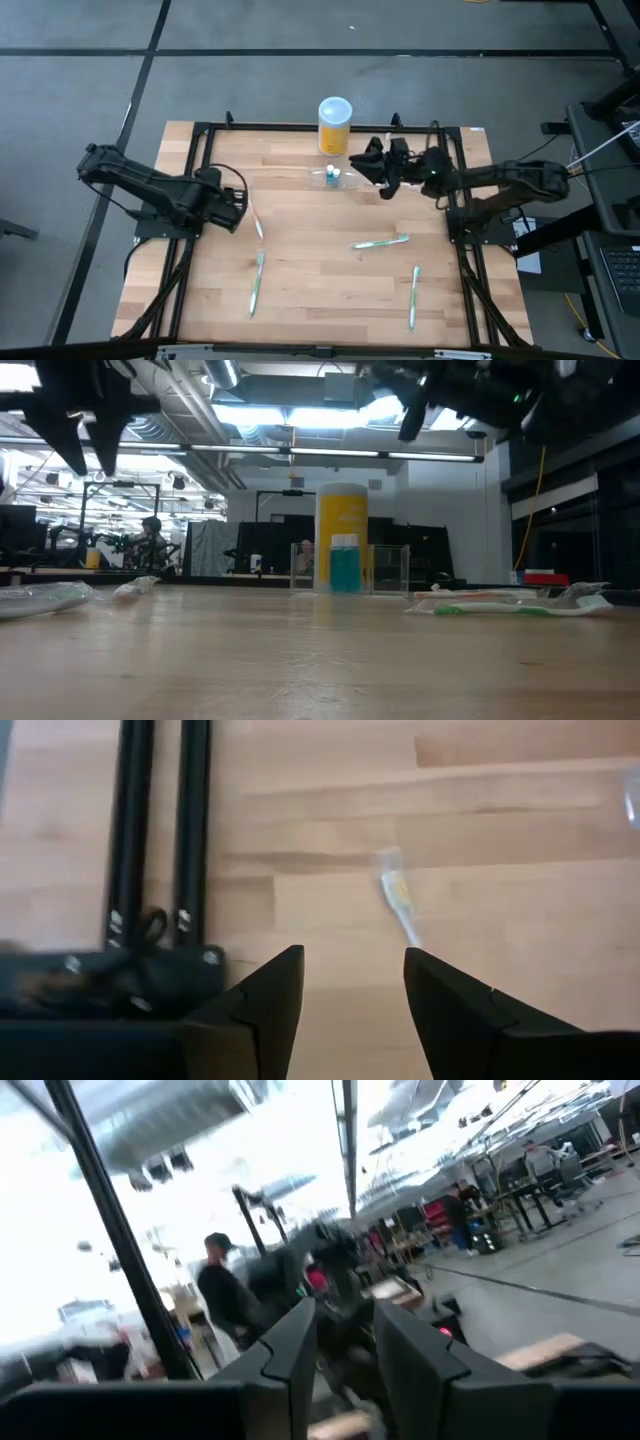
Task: Pick & Place toothbrushing station
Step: Put the bottom left orange toothbrush into the transparent organizer
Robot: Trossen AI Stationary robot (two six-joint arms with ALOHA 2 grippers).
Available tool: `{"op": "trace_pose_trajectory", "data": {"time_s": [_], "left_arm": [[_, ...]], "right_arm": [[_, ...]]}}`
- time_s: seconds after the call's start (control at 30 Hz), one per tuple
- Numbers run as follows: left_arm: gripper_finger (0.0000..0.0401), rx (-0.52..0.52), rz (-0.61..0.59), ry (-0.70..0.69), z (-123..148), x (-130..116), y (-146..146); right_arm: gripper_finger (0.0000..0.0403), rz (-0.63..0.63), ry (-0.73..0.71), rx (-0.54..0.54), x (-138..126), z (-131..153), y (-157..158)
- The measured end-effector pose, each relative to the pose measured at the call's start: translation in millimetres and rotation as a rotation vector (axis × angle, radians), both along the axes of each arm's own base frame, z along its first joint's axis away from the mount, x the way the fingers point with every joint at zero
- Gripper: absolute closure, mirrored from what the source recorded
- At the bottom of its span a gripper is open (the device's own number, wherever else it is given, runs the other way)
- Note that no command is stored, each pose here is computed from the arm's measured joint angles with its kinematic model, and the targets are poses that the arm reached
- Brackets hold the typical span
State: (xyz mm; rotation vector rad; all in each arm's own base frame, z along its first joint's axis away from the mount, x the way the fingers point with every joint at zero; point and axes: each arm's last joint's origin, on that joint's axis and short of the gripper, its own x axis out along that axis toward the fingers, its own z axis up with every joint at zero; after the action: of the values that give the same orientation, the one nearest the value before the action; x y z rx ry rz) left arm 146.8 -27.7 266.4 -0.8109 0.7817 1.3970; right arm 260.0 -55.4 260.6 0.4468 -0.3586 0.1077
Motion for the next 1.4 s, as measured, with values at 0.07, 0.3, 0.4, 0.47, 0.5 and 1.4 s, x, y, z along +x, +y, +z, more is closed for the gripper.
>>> {"op": "trace_pose_trajectory", "data": {"time_s": [0.07,0.3,0.4,0.47,0.5,1.4], "left_arm": [[0.0223,0.002,0.046,-0.018,-9.2,9.6,4.1],[0.0188,-0.156,0.107,0.025,-56.5,26.4,44.8],[0.0175,-0.205,0.097,-0.003,-72.5,25.9,59.0],[0.0168,-0.207,0.092,-0.029,-78.1,26.5,67.1],[0.0166,-0.212,0.091,-0.037,-80.6,26.4,70.7],[0.0169,-0.307,0.114,0.007,-134.1,54.0,114.4]], "right_arm": [[0.0298,0.011,-0.026,0.051,-3.4,7.8,9.3],[0.0298,0.142,-0.2,0.112,-20.0,36.9,50.6],[0.0298,0.153,-0.348,0.088,-34.4,53.8,66.3],[0.0298,0.144,-0.395,0.078,-42.6,61.2,74.5],[0.0298,0.14,-0.412,0.071,-46.4,64.2,78.3],[0.0298,0.042,-0.539,0.011,-83.1,85.0,119.1]]}}
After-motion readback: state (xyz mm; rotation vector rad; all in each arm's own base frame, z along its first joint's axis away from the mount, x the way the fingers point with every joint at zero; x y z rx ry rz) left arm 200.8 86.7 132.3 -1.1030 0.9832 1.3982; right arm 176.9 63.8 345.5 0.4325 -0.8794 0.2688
